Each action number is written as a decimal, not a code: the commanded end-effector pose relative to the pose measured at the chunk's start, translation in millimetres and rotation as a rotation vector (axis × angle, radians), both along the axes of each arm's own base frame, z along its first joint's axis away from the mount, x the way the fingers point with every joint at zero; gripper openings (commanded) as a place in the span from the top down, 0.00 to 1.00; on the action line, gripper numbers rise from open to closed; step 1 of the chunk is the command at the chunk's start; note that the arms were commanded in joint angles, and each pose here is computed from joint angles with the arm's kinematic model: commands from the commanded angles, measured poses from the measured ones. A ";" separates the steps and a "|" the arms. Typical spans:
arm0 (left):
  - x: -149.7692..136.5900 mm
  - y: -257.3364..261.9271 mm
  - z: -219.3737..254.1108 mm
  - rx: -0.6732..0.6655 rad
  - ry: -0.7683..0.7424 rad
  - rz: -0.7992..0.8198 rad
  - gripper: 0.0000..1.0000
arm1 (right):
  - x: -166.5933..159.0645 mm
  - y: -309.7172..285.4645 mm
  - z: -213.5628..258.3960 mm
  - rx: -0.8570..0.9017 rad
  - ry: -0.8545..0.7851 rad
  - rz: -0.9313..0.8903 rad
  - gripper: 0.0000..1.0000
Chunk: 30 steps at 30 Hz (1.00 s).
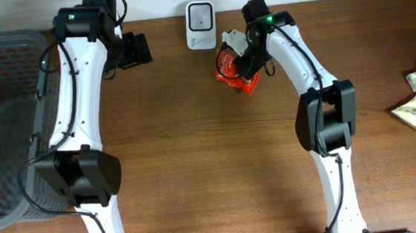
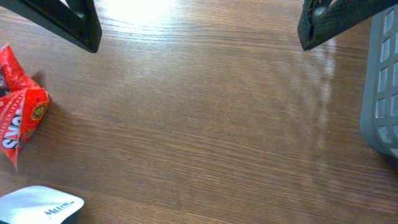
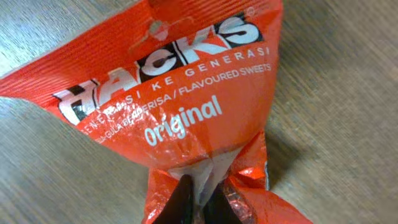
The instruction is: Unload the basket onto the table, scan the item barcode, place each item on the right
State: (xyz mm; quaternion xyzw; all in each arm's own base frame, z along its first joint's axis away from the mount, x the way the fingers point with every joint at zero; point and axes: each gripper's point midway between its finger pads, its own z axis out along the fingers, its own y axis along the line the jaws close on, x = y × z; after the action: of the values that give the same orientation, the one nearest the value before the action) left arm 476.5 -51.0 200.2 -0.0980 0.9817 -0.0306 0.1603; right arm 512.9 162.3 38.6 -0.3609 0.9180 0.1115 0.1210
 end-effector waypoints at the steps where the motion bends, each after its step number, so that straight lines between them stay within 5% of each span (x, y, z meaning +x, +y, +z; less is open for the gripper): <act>1: 0.5 -1.2 -2.4 -0.005 0.006 -0.007 0.01 | -6.0 16.6 28.2 0.091 0.021 -0.061 0.96; 6: 0.5 -1.2 -2.4 -0.005 0.006 -0.007 0.01 | 23.2 36.2 178.6 0.300 -0.273 -0.133 0.96; 12: 0.5 -1.1 -2.4 -0.005 0.006 -0.007 0.01 | 9.4 21.8 151.2 0.194 -0.204 -0.128 0.92; 14: 0.5 -1.2 -2.4 -0.005 0.006 -0.007 0.01 | 15.5 3.9 124.1 0.058 -0.227 -0.091 0.36; 15: 0.5 -1.2 -2.4 -0.005 0.006 -0.007 0.01 | 17.3 3.7 113.3 0.039 -0.233 -0.045 0.13; 16: 0.5 -1.1 -2.4 -0.005 0.006 -0.007 0.01 | 27.3 5.1 92.8 0.017 -0.263 0.021 0.01; 21: 0.4 -1.1 -2.4 -0.005 0.006 -0.007 0.01 | 55.6 -9.1 20.8 -0.093 -0.353 0.070 0.01; 26: 0.5 -1.2 -2.4 -0.005 0.006 -0.007 0.01 | -16.5 3.0 -21.2 0.000 -0.051 0.129 0.01; 30: 0.5 -1.1 -2.4 -0.005 0.006 -0.007 0.01 | -66.1 22.1 3.9 0.006 0.115 0.110 0.00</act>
State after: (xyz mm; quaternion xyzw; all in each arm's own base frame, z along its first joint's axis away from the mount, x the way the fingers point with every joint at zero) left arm 476.7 -51.0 200.2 -0.0980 0.9817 -0.0307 0.1606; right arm 462.2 160.1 19.5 -0.4097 0.9018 0.1200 0.0667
